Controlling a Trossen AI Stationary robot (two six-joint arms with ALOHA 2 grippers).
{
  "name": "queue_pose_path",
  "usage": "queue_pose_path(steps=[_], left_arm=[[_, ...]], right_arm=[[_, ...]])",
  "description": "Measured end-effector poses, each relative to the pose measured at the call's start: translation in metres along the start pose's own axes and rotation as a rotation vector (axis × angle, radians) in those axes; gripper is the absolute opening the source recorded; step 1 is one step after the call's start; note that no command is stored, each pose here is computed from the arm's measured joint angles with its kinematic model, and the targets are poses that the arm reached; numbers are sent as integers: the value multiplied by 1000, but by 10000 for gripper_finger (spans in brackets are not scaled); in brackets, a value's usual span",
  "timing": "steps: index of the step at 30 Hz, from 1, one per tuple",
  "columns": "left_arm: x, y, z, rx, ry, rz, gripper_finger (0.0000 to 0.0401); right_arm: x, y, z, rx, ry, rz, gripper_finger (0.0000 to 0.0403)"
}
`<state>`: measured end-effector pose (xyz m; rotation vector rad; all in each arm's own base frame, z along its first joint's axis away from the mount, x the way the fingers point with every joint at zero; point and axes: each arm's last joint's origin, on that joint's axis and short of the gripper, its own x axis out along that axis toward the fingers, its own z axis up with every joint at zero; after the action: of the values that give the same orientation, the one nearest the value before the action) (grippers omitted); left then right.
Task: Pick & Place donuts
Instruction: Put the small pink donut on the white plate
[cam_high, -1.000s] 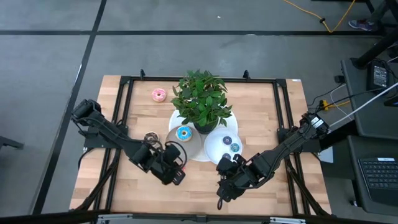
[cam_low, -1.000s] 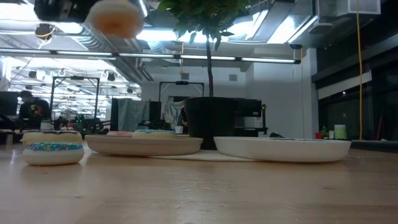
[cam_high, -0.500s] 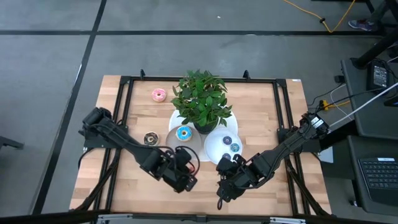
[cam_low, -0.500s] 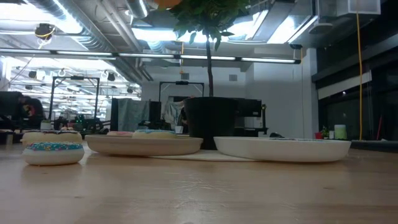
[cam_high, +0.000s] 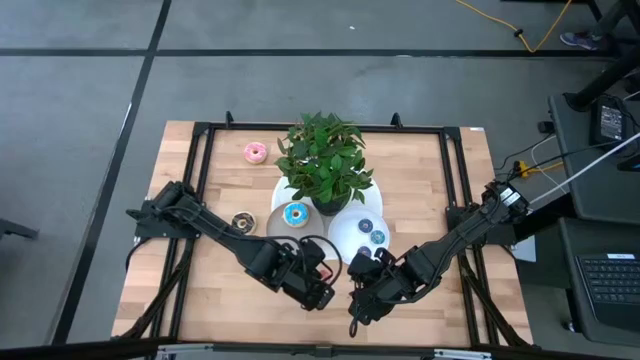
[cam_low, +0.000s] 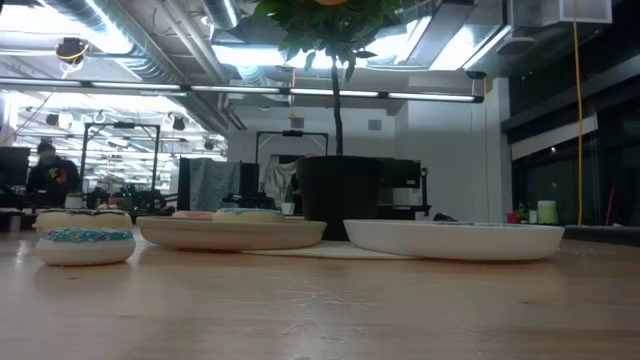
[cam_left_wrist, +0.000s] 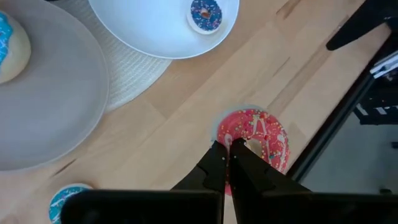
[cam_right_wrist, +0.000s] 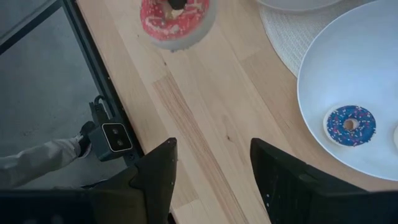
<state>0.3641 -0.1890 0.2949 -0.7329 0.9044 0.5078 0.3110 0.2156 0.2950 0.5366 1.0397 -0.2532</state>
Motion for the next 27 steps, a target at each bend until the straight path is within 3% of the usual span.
queue_pose_path(steps=[27], left_arm=[[3, 2, 5, 16, 43, -3, 3]], right_arm=[[0, 4, 2, 37, -20, 43, 204]])
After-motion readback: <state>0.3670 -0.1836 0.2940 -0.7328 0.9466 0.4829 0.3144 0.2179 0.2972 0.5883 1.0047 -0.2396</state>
